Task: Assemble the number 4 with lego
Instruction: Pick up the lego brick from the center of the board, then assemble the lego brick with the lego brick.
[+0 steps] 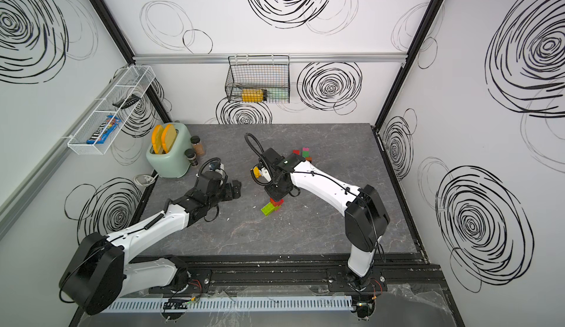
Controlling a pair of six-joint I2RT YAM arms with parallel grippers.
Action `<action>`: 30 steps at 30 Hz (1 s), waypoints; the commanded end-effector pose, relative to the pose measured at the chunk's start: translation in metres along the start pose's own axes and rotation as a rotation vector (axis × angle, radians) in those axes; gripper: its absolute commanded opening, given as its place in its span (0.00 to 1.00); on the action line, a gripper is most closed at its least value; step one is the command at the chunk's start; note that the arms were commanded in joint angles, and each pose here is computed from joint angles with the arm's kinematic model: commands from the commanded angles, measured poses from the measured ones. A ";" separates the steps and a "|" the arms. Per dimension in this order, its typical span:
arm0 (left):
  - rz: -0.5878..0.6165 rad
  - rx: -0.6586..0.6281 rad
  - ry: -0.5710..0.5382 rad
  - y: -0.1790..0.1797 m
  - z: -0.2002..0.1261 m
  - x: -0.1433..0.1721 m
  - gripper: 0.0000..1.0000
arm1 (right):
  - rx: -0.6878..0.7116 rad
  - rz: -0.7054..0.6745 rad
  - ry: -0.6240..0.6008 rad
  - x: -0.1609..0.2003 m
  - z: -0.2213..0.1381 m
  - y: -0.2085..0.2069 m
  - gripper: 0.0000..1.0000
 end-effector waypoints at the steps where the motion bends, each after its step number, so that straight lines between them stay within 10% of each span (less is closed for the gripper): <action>1: -0.016 0.016 -0.020 -0.004 -0.001 -0.011 0.96 | -0.013 -0.012 0.037 0.004 0.002 0.000 0.02; 30: 0.034 0.090 0.018 -0.019 0.004 -0.001 0.96 | 0.088 0.170 0.362 0.084 0.066 -0.015 0.00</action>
Point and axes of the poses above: each gripper's point midway between its finger pads, its own z axis out along the fingers, its own y axis along the line the jaws close on, x = y × z, the point moved 2 cm from there along -z, back along the fingers, and after that the axes turned 4 degrees about -z, right-handed, at the moved point
